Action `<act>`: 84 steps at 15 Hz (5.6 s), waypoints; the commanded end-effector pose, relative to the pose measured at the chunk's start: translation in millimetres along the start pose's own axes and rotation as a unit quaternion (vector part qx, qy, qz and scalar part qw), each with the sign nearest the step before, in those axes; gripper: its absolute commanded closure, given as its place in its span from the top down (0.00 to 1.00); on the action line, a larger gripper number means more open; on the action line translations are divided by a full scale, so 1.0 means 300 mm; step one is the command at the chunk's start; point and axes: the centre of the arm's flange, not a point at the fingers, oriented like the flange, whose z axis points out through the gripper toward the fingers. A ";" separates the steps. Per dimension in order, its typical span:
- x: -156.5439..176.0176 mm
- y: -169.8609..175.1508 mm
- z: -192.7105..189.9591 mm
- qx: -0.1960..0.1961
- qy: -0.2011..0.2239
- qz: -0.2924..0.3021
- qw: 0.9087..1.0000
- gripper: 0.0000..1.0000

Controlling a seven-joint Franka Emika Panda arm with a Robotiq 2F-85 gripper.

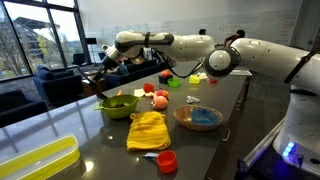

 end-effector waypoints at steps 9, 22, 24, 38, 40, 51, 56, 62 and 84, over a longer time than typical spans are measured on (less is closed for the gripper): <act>-0.278 -0.028 -0.008 0.036 0.024 0.092 0.995 0.06; -0.422 -0.052 -0.002 -0.021 -0.061 0.251 0.966 0.06; -0.430 -0.054 0.005 -0.017 -0.071 0.250 0.966 0.06; -0.296 -0.128 0.098 0.064 -0.147 0.163 0.973 0.06; -0.286 -0.160 0.108 0.068 -0.155 0.142 0.975 0.06; -0.232 -0.166 0.164 -0.088 -0.087 0.082 0.989 0.06; -0.229 -0.170 0.152 -0.072 -0.067 0.056 0.994 0.06; -0.216 -0.187 0.139 -0.039 -0.034 0.028 0.998 0.06; -0.144 -0.199 0.053 -0.028 -0.145 0.077 0.986 1.00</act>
